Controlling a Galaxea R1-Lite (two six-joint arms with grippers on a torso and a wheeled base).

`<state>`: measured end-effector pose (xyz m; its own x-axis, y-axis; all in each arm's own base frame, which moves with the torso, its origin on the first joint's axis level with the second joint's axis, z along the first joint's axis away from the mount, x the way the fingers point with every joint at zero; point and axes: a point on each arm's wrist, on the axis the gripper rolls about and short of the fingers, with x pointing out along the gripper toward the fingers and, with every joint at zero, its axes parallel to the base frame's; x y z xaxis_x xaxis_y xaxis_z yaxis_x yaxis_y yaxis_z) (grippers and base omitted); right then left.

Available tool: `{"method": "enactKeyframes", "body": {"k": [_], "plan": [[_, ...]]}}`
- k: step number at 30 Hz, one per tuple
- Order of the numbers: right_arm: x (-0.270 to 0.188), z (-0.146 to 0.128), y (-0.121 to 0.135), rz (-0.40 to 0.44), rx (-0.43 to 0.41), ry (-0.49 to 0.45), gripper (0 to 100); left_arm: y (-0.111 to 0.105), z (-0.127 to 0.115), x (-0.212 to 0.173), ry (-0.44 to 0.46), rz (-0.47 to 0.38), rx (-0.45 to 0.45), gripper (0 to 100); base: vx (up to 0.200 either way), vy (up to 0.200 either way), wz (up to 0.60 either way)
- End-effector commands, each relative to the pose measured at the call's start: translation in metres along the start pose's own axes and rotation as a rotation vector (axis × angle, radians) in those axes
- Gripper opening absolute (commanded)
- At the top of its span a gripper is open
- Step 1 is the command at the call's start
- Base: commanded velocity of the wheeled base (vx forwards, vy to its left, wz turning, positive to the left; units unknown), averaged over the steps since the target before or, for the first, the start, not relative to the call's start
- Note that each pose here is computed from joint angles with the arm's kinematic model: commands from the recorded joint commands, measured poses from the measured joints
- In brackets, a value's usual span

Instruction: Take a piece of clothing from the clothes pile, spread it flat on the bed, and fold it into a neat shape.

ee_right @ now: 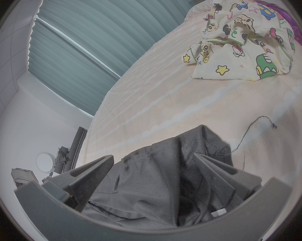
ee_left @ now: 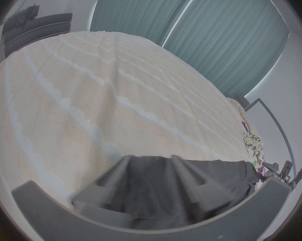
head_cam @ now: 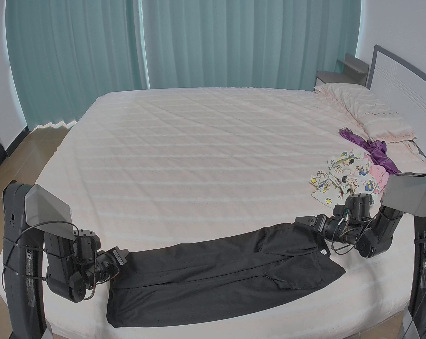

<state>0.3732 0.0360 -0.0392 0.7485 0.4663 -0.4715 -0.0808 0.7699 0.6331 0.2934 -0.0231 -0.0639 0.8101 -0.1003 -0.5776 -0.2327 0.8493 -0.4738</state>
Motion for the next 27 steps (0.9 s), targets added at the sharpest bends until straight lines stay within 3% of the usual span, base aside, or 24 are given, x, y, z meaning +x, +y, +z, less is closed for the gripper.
{"method": "enactKeyframes", "body": {"k": [1, 11, 24, 25, 27], "plan": [[0.000, 0.000, 0.000, 0.000, 0.000, -0.001, 100, 0.004, -0.003, 0.003, 0.008, 0.017, 0.002, 0, 0.000, 0.000, 0.00], [0.000, 0.000, 0.000, 0.000, 0.000, -0.001, 100, 0.008, 0.013, -0.001, -0.095, 0.067, -0.060, 0, 0.000, 0.000, 0.00], [0.000, 0.000, 0.000, 0.001, -0.001, 0.000, 100, 0.006, 0.012, 0.000, -0.095, 0.059, -0.056, 0, 0.000, 0.000, 0.00], [-0.001, 0.000, 0.001, 0.001, 0.002, 0.001, 100, 0.006, 0.012, 0.000, -0.095, 0.059, -0.056, 100, 0.000, 0.000, 0.00], [-0.002, 0.000, 0.001, 0.001, 0.001, 0.000, 100, 0.007, 0.011, 0.000, -0.093, 0.061, -0.057, 100, 0.000, 0.000, 0.00]]}}
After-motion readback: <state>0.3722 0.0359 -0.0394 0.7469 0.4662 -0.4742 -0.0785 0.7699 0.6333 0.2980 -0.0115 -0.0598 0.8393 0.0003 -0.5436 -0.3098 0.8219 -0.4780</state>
